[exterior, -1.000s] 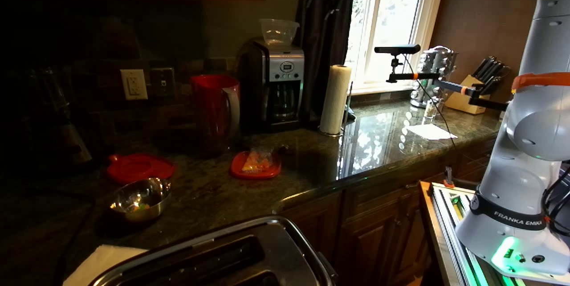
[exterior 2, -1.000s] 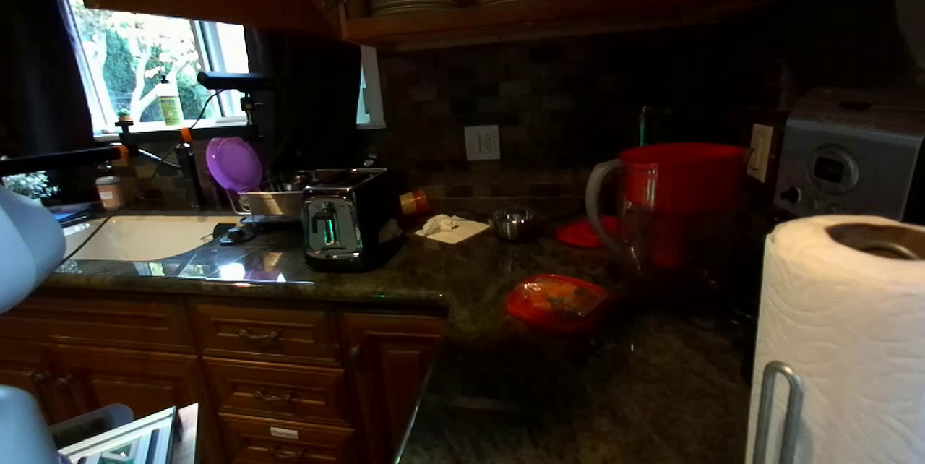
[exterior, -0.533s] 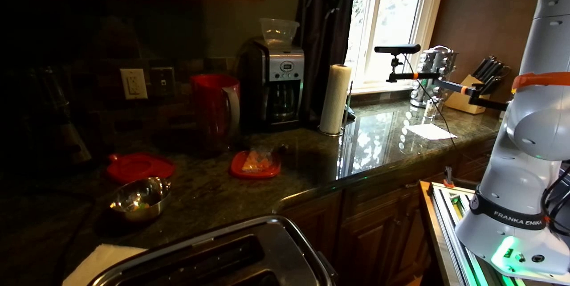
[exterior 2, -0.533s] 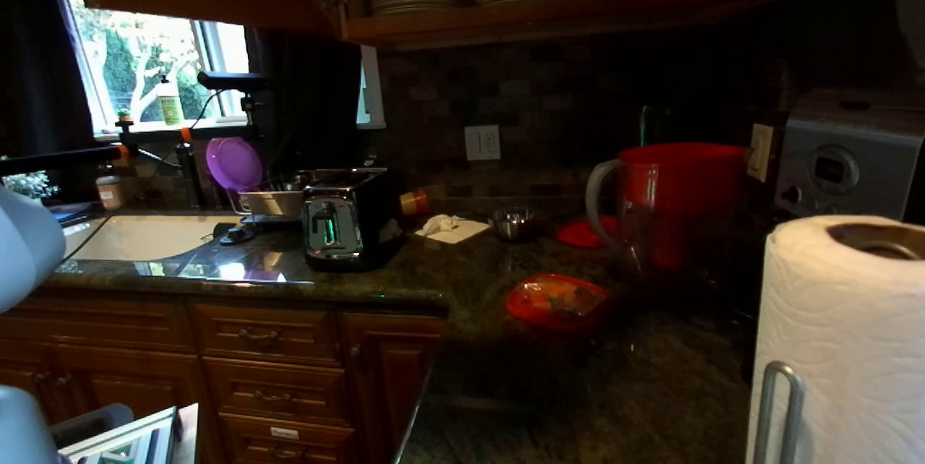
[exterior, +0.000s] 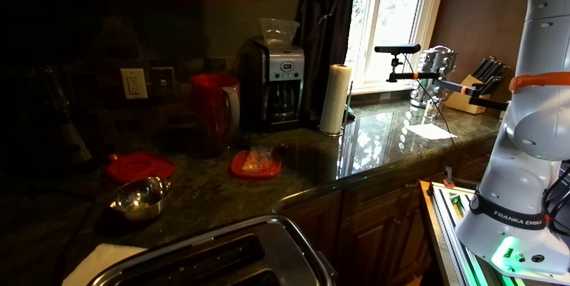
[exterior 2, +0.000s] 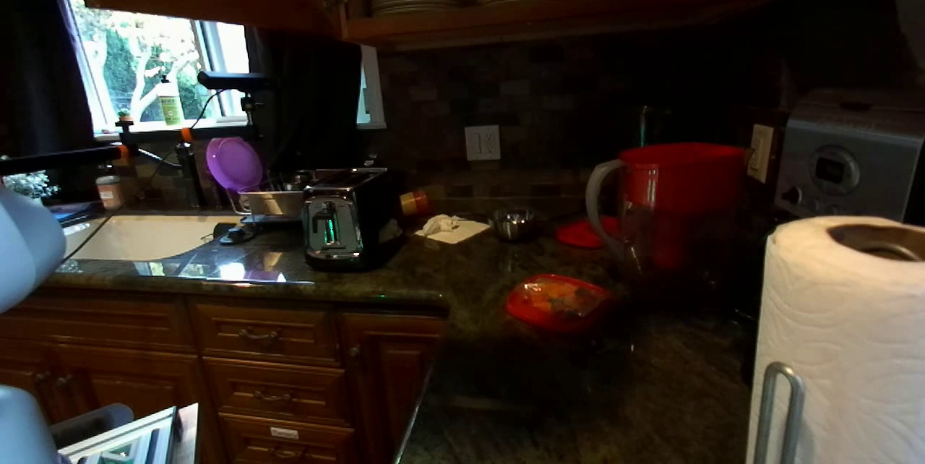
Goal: Remove the clear bowl from the top of the coffeemaker and place it on the left side of the counter.
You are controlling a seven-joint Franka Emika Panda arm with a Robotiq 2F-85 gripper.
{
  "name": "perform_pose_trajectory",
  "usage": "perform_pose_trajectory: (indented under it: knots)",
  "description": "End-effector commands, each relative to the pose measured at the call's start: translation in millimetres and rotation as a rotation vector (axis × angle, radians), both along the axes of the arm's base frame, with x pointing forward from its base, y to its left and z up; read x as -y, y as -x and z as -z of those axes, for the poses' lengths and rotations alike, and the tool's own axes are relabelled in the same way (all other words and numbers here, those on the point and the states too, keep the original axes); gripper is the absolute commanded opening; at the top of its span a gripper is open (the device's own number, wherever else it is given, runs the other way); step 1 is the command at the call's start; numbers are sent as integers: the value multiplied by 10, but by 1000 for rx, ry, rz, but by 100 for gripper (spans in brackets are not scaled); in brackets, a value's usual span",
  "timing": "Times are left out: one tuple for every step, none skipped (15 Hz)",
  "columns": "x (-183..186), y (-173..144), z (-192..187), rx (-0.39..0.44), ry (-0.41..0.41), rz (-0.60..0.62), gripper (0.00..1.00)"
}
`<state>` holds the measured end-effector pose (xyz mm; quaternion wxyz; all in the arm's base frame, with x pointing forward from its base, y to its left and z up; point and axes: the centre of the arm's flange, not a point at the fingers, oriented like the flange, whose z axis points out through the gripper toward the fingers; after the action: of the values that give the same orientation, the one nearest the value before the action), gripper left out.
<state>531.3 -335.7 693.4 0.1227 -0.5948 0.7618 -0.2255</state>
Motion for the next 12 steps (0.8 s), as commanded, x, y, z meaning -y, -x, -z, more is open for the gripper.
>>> perform_pose_trajectory:
  knots:
    - [175, -360, 154, 23, -12, -22, 100]
    - [176, -429, 204, 27, -21, -37, 100]
    - [167, -502, 246, 31, -26, -60, 100]
    - [163, -568, 281, 33, -26, -84, 100]
    - [151, -618, 284, 32, -27, -92, 100]
    - [141, -657, 297, 29, -29, -102, 100]
    - [136, -696, 312, 24, -26, -109, 79]
    - [135, -731, 318, 25, -20, -112, 74]
    - [139, -749, 324, 28, -14, -113, 66]
    - [144, -766, 323, 31, -10, -114, 58]
    - [151, -768, 317, 30, -8, -109, 51]
    - [159, -773, 311, 32, -6, -105, 42]
